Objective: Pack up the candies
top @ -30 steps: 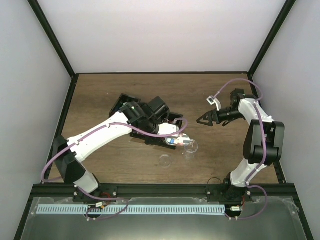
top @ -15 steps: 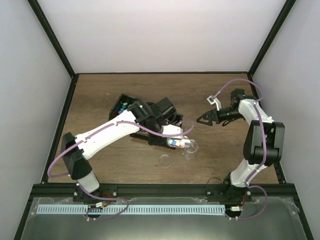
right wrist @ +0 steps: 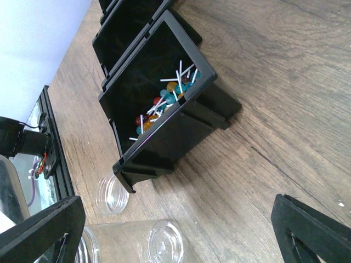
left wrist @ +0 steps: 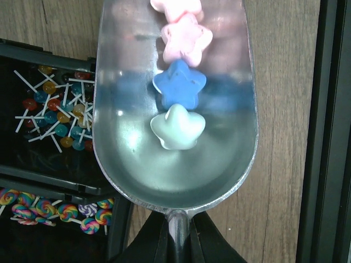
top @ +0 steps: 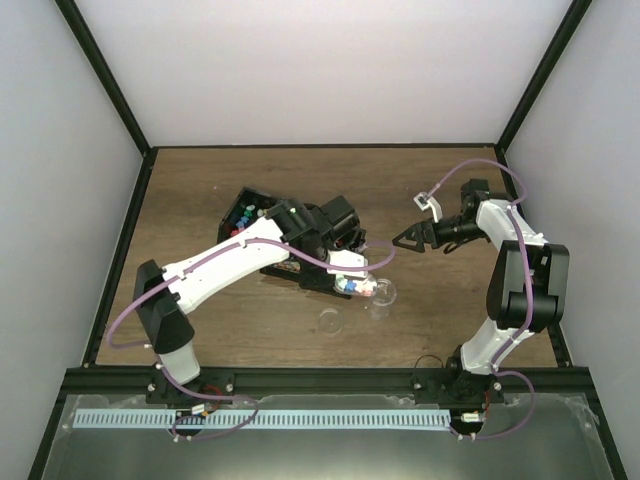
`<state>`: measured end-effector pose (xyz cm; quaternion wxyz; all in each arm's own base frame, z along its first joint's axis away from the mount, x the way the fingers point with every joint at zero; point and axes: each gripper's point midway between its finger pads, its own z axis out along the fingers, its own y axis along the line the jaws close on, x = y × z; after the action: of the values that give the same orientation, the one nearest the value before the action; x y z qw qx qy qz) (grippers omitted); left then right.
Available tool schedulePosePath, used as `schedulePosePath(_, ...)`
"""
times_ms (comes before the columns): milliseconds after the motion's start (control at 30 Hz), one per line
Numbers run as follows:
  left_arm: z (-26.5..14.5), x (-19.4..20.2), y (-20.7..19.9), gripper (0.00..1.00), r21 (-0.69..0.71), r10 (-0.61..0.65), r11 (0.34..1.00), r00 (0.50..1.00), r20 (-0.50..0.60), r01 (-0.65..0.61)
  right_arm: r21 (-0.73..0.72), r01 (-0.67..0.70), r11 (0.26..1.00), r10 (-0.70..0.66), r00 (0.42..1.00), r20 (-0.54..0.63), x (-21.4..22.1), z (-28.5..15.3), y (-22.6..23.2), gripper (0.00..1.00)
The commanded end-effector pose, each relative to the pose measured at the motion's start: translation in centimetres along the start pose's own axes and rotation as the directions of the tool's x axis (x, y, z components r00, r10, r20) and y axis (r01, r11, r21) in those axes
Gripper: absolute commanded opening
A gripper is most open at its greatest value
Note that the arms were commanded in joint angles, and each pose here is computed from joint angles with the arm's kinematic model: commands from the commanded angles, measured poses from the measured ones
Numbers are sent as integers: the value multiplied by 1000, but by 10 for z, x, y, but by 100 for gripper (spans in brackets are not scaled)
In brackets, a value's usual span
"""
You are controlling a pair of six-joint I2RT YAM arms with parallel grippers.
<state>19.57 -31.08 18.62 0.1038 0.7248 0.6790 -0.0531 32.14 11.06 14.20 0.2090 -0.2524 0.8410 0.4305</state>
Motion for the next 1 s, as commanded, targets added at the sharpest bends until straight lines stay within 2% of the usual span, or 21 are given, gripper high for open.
schedulePosePath(0, -6, -5, 4, 4, -12, 9, 1000, 1000, -4, -9, -10, 26, 1000, -26, 999, 32, -7, -4, 8, 96)
schedulePosePath(967, -8, -9, 7, 4, -23, 35, 999, 998, -55, -36, -17, 23, 1000, -22, 999, 31, -10, -3, 5, 96)
